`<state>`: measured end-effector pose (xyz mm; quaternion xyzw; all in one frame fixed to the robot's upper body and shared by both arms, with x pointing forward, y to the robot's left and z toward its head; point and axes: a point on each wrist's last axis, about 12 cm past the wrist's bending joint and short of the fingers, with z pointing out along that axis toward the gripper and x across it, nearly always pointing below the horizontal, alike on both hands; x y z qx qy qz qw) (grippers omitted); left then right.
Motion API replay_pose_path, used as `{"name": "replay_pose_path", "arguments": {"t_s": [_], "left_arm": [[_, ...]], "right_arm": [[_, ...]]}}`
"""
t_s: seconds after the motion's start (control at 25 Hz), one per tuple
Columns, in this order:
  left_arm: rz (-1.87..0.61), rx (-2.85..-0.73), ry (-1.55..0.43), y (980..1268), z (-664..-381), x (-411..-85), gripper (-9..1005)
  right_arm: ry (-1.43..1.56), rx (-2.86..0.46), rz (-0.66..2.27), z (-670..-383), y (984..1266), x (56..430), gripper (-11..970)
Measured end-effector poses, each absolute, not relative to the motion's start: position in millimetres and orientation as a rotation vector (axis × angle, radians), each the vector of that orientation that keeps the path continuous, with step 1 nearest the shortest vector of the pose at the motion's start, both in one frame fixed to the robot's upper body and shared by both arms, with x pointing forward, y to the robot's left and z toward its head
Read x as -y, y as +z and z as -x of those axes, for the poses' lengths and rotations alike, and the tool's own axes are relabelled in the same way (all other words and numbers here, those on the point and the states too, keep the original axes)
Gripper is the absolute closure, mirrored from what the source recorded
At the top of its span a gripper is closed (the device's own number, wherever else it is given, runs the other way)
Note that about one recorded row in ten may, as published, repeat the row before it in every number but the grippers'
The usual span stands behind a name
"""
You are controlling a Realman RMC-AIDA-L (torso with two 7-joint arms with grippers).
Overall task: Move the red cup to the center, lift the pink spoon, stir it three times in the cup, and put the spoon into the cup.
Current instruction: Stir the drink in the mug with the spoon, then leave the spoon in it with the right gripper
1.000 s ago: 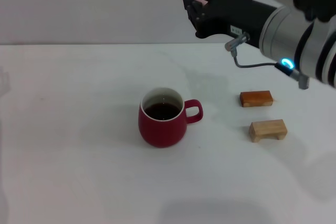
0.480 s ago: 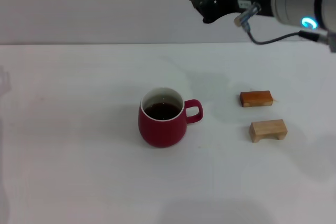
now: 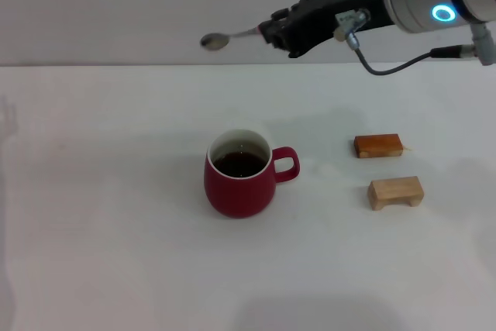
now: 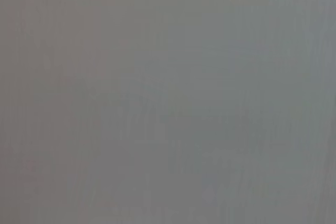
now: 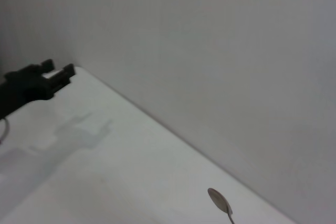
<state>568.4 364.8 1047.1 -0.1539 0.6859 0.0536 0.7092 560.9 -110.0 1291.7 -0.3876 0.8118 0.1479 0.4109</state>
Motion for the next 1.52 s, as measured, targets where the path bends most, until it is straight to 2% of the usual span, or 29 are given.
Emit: {"name": "replay_pose_path", "arguments": {"t_s": [0.32,0.6,1.52], "left_arm": [[0.341,-1.527,0.120,1046,-568,-365,420],[0.335,-1.527,0.118,1047,-569,-364,421],[0.311,-1.511,0.103,1051,-573,-358,421]], "right_arm": [[0.415,-2.062,1.020,-564,1307,104,823],[0.450,-2.107,1.089,-557,1304,95,823],[0.415,-2.304,1.157,-562,1266,120,823]]}}
